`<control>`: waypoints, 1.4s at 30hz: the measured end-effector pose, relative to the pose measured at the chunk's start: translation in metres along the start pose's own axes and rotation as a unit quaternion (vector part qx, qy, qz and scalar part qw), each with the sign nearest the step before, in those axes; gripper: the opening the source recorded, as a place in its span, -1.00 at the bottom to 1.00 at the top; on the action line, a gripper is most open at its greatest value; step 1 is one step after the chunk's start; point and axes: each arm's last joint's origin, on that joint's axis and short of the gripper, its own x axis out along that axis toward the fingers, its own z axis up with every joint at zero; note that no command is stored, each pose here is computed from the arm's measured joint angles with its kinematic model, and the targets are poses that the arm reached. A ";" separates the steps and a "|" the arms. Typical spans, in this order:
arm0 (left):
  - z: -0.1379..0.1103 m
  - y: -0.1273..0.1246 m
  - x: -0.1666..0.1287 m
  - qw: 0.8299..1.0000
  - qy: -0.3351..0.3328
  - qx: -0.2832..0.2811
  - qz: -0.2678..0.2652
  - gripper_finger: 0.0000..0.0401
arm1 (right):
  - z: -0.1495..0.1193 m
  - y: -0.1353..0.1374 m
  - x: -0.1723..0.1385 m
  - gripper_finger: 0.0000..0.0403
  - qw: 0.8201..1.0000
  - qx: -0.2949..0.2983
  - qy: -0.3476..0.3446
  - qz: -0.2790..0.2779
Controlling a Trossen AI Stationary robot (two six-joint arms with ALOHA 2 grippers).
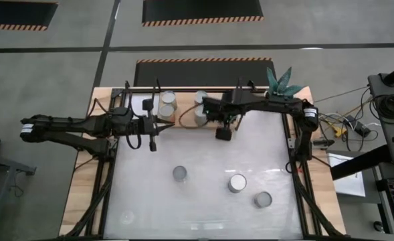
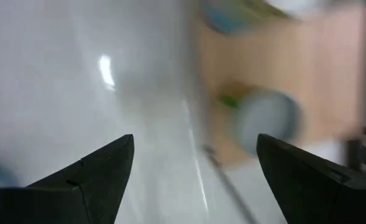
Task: Pick and place cans onto a shelf
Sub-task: Put the canned green peas on the shelf
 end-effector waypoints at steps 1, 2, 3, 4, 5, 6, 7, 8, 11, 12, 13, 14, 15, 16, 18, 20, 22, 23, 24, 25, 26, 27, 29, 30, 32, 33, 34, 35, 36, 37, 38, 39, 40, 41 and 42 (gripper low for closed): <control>0.000 0.000 0.000 1.000 0.000 0.000 0.000 -1.00 | 0.002 0.011 0.000 0.62 1.000 -0.010 -0.014 0.018; 0.000 0.000 0.000 1.000 0.000 0.000 0.000 -1.00 | 0.004 0.021 0.001 0.62 0.999 -0.022 -0.029 0.034; 0.000 0.000 0.000 1.000 0.000 0.000 0.000 -1.00 | 0.007 0.032 0.003 0.62 0.997 -0.035 -0.046 0.046; 0.000 0.000 0.000 1.000 0.000 -0.001 0.000 -1.00 | 0.010 0.043 0.005 0.62 0.995 -0.048 -0.065 0.052; 0.000 0.000 0.000 1.000 0.000 -0.001 0.000 -1.00 | 0.013 0.055 0.008 0.62 0.993 -0.061 -0.085 0.057; 0.000 0.000 0.000 1.000 0.001 -0.002 -0.001 -1.00 | 0.015 0.065 0.011 0.62 0.990 -0.075 -0.106 0.061; -0.001 0.000 0.000 1.000 0.003 -0.005 -0.001 -1.00 | 0.017 0.075 0.015 0.62 0.986 -0.089 -0.125 0.065; -0.001 0.000 -0.001 1.000 0.005 -0.005 -0.002 -1.00 | 0.019 0.085 0.019 0.62 0.982 -0.100 -0.144 0.070; -0.002 0.000 -0.004 1.000 0.014 -0.004 -0.006 -1.00 | 0.024 0.108 0.032 0.62 0.969 -0.117 -0.202 0.081; -0.002 0.000 -0.006 1.000 0.014 -0.005 -0.006 -1.00 | 0.025 0.113 0.037 0.62 0.966 -0.118 -0.214 0.084; -0.002 0.001 -0.008 1.000 0.012 -0.007 -0.005 -1.00 | 0.028 0.117 0.041 0.62 0.963 -0.117 -0.225 0.087; -0.001 0.001 -0.010 1.000 0.009 -0.009 -0.004 -1.00 | 0.031 0.120 0.044 0.62 0.961 -0.113 -0.237 0.090; 0.000 0.002 -0.012 1.000 0.005 -0.011 -0.002 -1.00 | 0.034 0.122 0.047 0.62 0.959 -0.110 -0.246 0.092; 0.001 0.003 -0.013 1.000 0.003 -0.013 -0.001 -1.00 | 0.038 0.124 0.051 0.62 0.957 -0.108 -0.251 0.092; 0.001 0.004 -0.015 1.000 0.000 -0.013 0.000 -1.00 | 0.046 0.126 0.054 0.62 0.955 -0.098 -0.262 0.095; 0.002 0.004 -0.016 1.000 -0.001 -0.016 0.001 -1.00 | 0.054 0.128 0.056 0.62 0.954 -0.091 -0.267 0.097; 0.001 0.004 -0.016 1.000 0.001 -0.017 0.000 -1.00 | 0.062 0.131 0.056 0.62 0.953 -0.082 -0.275 0.101; 0.001 0.004 -0.016 1.000 0.001 -0.017 0.000 -1.00 | 0.067 0.132 0.056 0.62 0.952 -0.080 -0.279 0.102; 0.001 0.004 -0.016 1.000 0.002 -0.017 -0.001 -1.00 | 0.070 0.135 0.059 0.62 0.951 -0.080 -0.279 0.103; 0.001 0.003 -0.016 1.000 0.004 -0.016 -0.001 -1.00 | 0.074 0.138 0.061 0.62 0.951 -0.080 -0.279 0.104; 0.000 0.003 -0.016 1.000 0.006 -0.016 -0.002 -1.00 | 0.076 0.142 0.066 0.62 0.952 -0.083 -0.276 0.104; 0.000 0.003 -0.016 1.000 0.008 -0.015 -0.004 -1.00 | 0.078 0.146 0.072 0.62 0.954 -0.088 -0.268 0.105; -0.001 0.003 -0.016 1.000 0.014 -0.014 -0.006 -1.00 | 0.079 0.152 0.085 0.62 0.957 -0.100 -0.252 0.106; -0.002 0.002 -0.016 1.000 0.016 -0.013 -0.007 -1.00 | 0.080 0.155 0.090 0.62 0.957 -0.103 -0.248 0.107; -0.002 0.002 -0.016 1.000 0.019 -0.012 -0.008 -1.00 | 0.083 0.159 0.096 0.62 0.957 -0.109 -0.240 0.124; -0.002 0.002 -0.016 1.000 0.019 -0.012 -0.008 -1.00 | 0.084 0.161 0.097 0.62 0.956 -0.109 -0.237 0.136; -0.002 0.002 -0.016 1.000 0.018 -0.012 -0.008 -1.00 | 0.086 0.162 0.098 0.62 0.955 -0.108 -0.235 0.147; -0.002 0.002 -0.016 1.000 0.019 -0.012 -0.008 -1.00 | 0.087 0.163 0.100 0.62 0.954 -0.107 -0.233 0.154; -0.002 0.002 -0.016 1.000 0.018 -0.012 -0.008 -1.00 | 0.088 0.164 0.102 0.62 0.955 -0.106 -0.229 0.156; -0.002 0.002 -0.016 1.000 0.018 -0.012 -0.008 -1.00 | 0.088 0.165 0.104 0.62 0.957 -0.108 -0.220 0.154; -0.002 0.002 -0.016 1.000 0.018 -0.012 -0.008 -1.00 | 0.087 0.165 0.106 0.62 0.959 -0.113 -0.210 0.151; -0.002 0.002 -0.016 1.000 0.017 -0.012 -0.007 -1.00 | 0.085 0.165 0.107 0.62 0.962 -0.115 -0.198 0.148; -0.002 0.002 -0.016 1.000 0.017 -0.012 -0.007 -1.00 | 0.084 0.164 0.108 0.62 0.964 -0.117 -0.191 0.145; -0.002 0.002 -0.016 1.000 0.017 -0.012 -0.007 -1.00 | 0.083 0.164 0.108 0.62 0.965 -0.118 -0.188 0.139; -0.002 0.002 -0.016 1.000 0.017 -0.012 -0.007 -1.00 | 0.081 0.163 0.107 0.62 0.967 -0.122 -0.181 0.132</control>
